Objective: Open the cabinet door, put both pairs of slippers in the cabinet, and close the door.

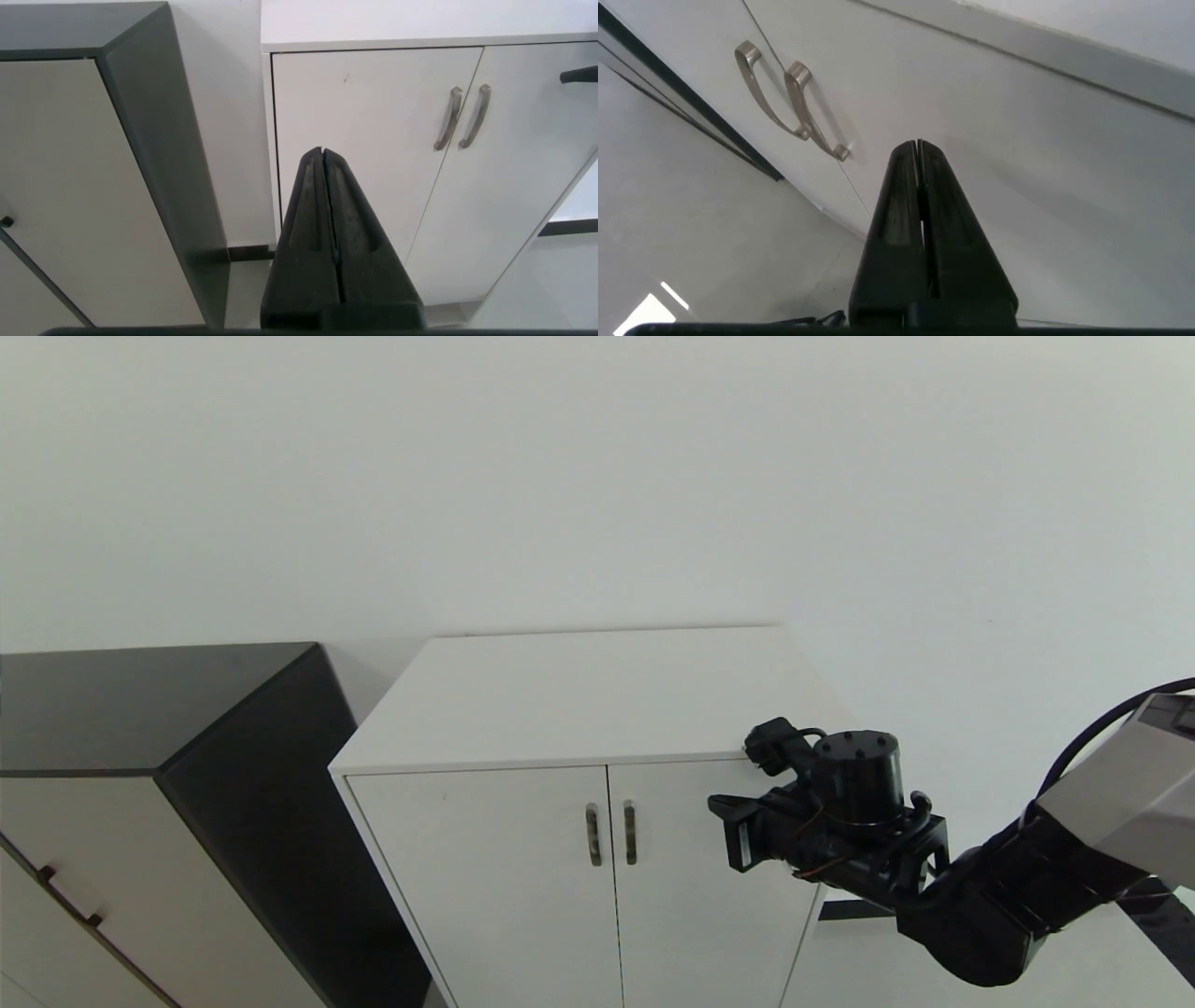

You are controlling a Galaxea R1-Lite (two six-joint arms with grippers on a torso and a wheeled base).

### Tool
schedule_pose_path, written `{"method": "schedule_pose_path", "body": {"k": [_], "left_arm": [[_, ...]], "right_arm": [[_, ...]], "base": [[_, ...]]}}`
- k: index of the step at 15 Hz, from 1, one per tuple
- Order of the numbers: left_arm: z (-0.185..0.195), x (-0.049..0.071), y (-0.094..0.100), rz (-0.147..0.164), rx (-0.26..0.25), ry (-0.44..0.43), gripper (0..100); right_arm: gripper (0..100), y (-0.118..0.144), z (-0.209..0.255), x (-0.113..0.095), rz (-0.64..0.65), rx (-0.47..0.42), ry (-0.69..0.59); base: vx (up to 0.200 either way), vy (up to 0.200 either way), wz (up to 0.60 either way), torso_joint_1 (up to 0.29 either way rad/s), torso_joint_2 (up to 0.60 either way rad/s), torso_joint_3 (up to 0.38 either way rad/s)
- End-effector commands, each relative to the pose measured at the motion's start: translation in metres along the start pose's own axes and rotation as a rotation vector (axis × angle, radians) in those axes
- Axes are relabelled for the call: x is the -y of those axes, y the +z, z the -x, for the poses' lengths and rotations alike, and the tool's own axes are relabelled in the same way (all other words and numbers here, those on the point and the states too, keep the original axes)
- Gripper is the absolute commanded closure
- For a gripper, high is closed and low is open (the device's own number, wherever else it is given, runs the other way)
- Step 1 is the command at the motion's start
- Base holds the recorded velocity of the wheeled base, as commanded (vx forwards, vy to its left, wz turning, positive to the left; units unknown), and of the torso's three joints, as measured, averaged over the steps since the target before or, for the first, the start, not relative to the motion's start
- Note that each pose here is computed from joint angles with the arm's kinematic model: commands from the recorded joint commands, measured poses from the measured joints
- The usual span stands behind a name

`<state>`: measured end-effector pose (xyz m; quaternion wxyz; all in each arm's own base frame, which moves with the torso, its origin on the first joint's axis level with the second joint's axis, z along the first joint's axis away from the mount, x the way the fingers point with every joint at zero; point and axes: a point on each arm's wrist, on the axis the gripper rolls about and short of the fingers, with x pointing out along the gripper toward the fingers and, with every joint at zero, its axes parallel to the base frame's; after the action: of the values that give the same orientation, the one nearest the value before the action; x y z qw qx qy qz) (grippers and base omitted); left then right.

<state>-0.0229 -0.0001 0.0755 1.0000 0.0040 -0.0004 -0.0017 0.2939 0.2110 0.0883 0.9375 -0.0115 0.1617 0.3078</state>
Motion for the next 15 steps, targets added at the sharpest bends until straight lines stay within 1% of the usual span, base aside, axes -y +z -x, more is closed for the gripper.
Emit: {"method": "schedule_pose_path", "body": {"k": [1, 4, 9, 14, 15], "left_arm": [[0.0, 0.0, 0.0, 0.0, -0.001, 0.002, 100], [0.0, 0.0, 0.0, 0.0, -0.001, 0.002, 100], [0.0, 0.0, 0.0, 0.0, -0.001, 0.002, 100], [0.0, 0.0, 0.0, -0.001, -0.001, 0.0, 100], [0.0, 0.0, 0.0, -0.001, -0.001, 0.0, 100]], "right_arm": [[100, 0.005, 0.0, 0.0, 0.0, 0.018, -0.001], [100, 0.009, -0.004, 0.003, -0.002, 0.031, -0.007], [100, 0.006, -0.014, 0.012, -0.009, 0.027, -0.029], [100, 0.011, -0.013, 0.012, -0.01, 0.042, -0.027], [100, 0.017, -0.001, 0.006, -0.004, 0.058, -0.015]], "base": [[0.0, 0.0, 0.0, 0.0, 0.0, 0.0], [0.0, 0.0, 0.0, 0.0, 0.0, 0.0], [0.0, 0.0, 0.0, 0.0, 0.0, 0.0], [0.0, 0.0, 0.0, 0.0, 0.0, 0.0], [0.0, 0.0, 0.0, 0.0, 0.0, 0.0]]}}
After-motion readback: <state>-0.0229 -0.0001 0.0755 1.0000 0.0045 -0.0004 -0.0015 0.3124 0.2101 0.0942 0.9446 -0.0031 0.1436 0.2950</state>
